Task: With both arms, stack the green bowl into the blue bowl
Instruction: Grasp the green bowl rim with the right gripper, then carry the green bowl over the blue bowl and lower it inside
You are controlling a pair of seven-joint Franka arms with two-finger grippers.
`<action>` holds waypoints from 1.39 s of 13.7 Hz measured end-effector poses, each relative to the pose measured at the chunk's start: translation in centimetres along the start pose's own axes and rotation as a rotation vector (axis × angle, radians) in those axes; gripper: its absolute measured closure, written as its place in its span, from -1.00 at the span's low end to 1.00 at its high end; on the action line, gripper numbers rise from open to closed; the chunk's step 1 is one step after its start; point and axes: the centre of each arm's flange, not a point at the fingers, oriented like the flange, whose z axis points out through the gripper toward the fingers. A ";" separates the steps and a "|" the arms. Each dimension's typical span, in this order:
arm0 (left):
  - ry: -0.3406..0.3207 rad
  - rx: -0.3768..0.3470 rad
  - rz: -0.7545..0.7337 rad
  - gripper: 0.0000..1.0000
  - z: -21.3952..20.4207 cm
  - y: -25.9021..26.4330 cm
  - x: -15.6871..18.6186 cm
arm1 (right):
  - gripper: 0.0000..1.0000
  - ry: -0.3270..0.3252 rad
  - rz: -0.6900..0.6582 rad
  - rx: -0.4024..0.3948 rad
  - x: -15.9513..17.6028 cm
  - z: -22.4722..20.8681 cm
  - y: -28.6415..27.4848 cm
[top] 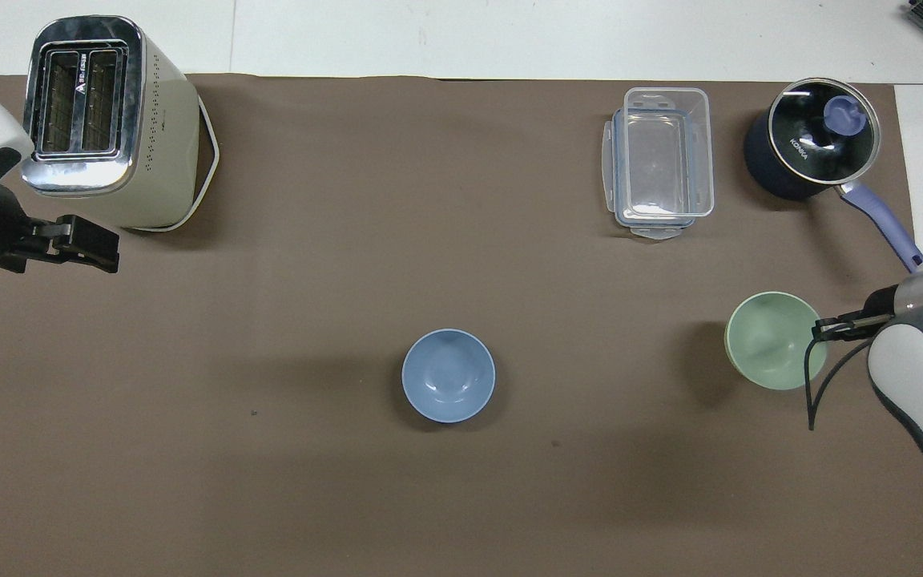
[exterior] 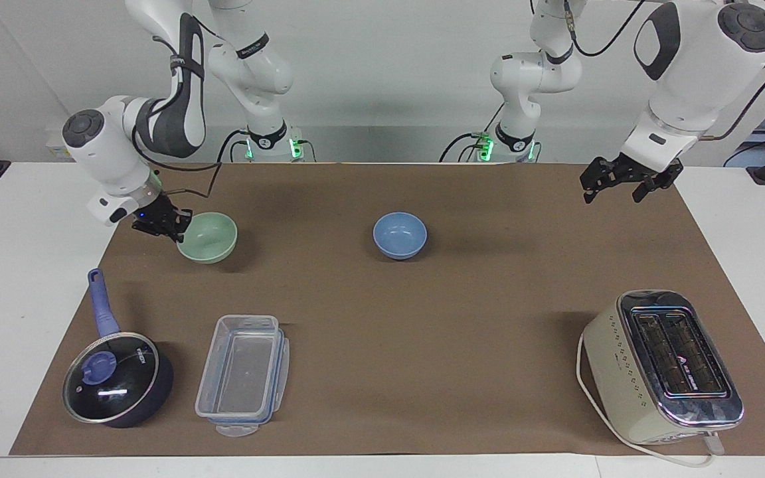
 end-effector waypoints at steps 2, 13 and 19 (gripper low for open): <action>0.000 0.000 0.000 -1.00 0.0 0.0 0.0 | 0.92 0.028 -0.042 0.016 -0.3 -3.4 -3.7; -0.001 0.000 0.000 -1.00 0.0 0.0 0.0 | 0.92 0.091 0.011 0.035 0.2 -4.2 -35.2; -0.001 0.000 0.000 -1.00 0.0 0.0 0.0 | 0.92 0.032 0.089 0.046 1.5 2.5 -41.5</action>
